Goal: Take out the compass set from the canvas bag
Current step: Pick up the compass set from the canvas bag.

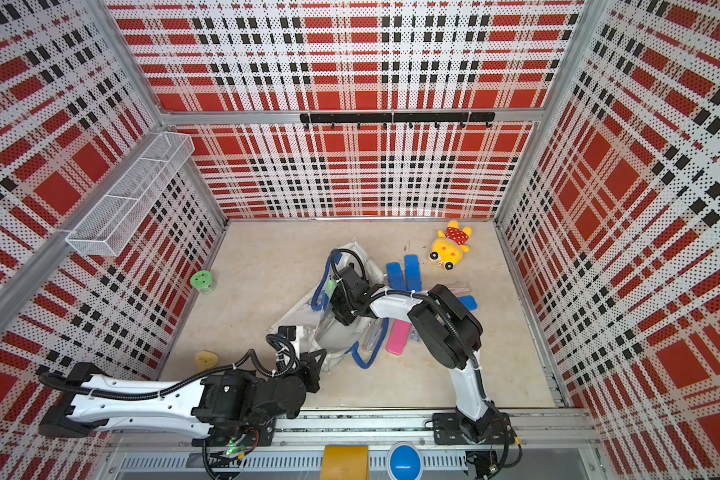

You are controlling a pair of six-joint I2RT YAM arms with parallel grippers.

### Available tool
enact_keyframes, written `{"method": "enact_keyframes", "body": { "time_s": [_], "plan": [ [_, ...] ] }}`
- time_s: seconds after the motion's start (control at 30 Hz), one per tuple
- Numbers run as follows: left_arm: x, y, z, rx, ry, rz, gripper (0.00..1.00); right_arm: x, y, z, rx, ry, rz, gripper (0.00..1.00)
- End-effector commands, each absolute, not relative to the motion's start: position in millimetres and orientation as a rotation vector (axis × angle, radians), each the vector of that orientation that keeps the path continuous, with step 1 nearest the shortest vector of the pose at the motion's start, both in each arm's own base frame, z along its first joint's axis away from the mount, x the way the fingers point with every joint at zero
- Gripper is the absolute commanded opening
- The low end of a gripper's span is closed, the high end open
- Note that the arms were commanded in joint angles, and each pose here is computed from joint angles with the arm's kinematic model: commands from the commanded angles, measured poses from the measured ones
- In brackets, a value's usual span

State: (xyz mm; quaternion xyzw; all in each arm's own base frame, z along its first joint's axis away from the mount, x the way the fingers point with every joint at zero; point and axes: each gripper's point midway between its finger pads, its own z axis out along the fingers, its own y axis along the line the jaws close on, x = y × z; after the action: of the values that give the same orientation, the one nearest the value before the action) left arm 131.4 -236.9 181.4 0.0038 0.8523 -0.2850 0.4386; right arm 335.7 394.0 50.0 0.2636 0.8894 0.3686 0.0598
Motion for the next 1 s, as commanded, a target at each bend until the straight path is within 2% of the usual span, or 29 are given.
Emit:
{"method": "enact_keyframes", "body": {
  "time_s": [0.0, 0.2, 0.37, 0.5, 0.73, 0.97],
  "plan": [
    [122.4, -239.1, 187.3, 0.009, 2.108, -0.772, 0.0, 366.9, 384.0, 38.4, 0.824, 2.598, 1.146, 0.65],
    [122.0, -236.8, 184.7, -0.001, 2.114, -0.757, 0.0, 382.2, 377.2, 46.1, 0.804, 2.562, 1.187, 0.48],
    [124.2, -234.4, 184.2, -0.011, 2.109, -0.733, 0.0, 384.2, 375.3, 51.0, 0.774, 2.561, 1.198, 0.31],
    [125.3, -231.0, 183.3, -0.034, 2.105, -0.734, 0.0, 383.7, 375.8, 55.6, 0.755, 2.56, 1.212, 0.21],
    [130.9, -224.9, 188.0, -0.086, 2.086, -0.73, 0.0, 379.4, 383.6, 81.0, 0.676, 2.55, 1.264, 0.13],
    [146.4, -212.4, 196.1, -0.167, 2.094, -0.664, 0.0, 359.8, 393.1, 134.4, 0.545, 2.514, 1.325, 0.08]
  ]
}}
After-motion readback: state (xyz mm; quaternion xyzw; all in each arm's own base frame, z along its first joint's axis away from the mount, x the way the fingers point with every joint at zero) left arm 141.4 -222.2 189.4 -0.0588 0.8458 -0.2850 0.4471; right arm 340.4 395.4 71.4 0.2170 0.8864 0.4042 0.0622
